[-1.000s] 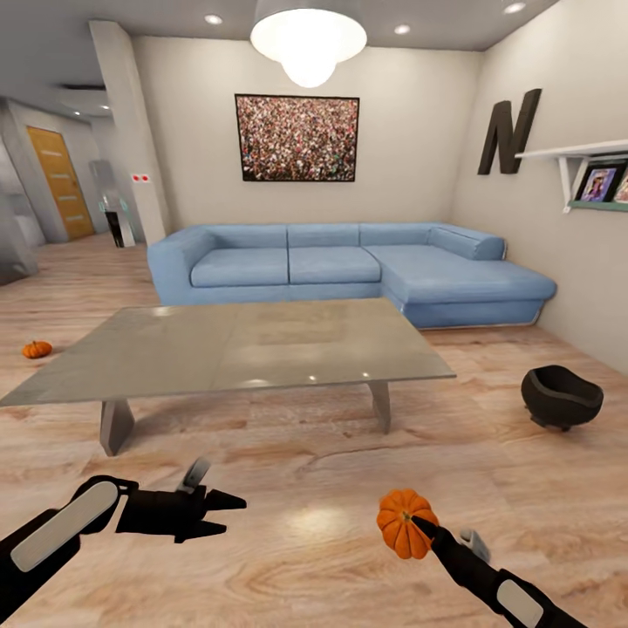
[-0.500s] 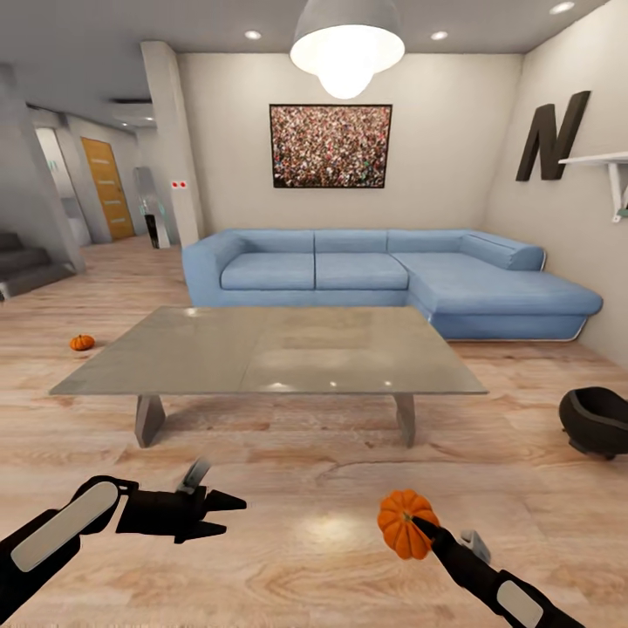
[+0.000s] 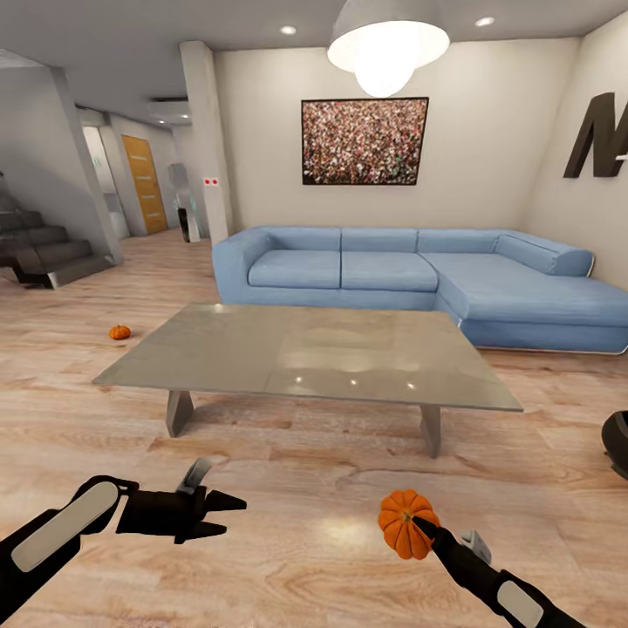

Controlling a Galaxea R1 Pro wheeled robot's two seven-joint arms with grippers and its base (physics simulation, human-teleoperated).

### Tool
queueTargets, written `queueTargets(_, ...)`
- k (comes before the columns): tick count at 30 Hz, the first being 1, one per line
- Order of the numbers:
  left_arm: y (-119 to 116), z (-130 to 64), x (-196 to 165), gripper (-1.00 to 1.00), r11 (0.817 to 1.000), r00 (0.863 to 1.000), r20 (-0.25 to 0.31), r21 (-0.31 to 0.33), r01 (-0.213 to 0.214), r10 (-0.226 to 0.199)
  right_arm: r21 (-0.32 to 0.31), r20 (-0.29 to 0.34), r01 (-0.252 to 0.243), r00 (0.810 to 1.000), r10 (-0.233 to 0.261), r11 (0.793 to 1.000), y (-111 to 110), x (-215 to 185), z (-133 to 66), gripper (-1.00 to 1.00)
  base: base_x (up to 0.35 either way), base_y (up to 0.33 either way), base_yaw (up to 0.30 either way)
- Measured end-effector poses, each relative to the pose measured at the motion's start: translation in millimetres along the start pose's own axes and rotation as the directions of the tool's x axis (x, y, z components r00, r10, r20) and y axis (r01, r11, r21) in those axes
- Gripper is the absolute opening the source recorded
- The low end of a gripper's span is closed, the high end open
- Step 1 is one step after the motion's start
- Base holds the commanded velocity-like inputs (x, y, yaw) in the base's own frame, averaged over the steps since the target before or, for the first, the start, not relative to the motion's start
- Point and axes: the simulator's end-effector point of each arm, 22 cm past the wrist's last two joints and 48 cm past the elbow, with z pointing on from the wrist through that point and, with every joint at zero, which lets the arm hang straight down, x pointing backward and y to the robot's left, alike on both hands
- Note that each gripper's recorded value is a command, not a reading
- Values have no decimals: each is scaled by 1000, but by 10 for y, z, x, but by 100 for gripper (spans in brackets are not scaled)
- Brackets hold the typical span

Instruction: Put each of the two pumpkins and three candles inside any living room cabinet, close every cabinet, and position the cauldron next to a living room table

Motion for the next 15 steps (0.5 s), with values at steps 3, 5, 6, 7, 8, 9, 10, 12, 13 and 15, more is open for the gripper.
queueTargets(3,-51,-25,-24,100,1000,1000,-1,0,2,-2,4,7,5,1000,-5,1000,34,-56,-33,-100,0,0,71)
queueTargets(5,-85,-40,-34,100,1000,1000,-2,0,2,-2,2,19,11,1000,-11,1000,71,-111,-54,-100,0,0,20)
queueTargets(6,-104,-51,-44,100,1000,1000,-2,0,2,-2,1,23,15,1000,-15,1000,91,-130,-62,-100,0,0,10)
queueTargets(7,-125,-63,-55,100,1000,1000,-1,0,2,-2,1,26,17,1000,-17,1000,111,-145,-70,-100,0,0,5)
queueTargets(8,-143,-74,-65,100,1000,1000,-1,0,2,-2,0,28,19,999,-19,1000,131,-160,-79,-100,0,0,3)
queueTargets(9,-163,-85,-76,100,1000,1000,0,0,2,-2,0,29,19,999,-19,1000,149,-173,-87,-100,0,0,2)
queueTargets(10,-181,-95,-82,100,1000,1000,0,0,3,-3,1,29,20,999,-20,1000,166,-182,-96,-100,0,0,1)
queueTargets(12,-218,-114,-96,100,1000,1000,-1,0,3,-3,1,30,21,999,-21,1000,205,-201,-111,-100,0,0,0)
queueTargets(13,-236,-124,-104,100,1000,1000,-1,0,3,-3,1,30,21,999,-21,1000,224,-209,-118,-100,0,0,0)
queueTargets(15,-273,-144,-120,100,1000,1000,0,-1,2,-2,2,30,22,999,-22,1000,260,-226,-134,-100,0,0,32)
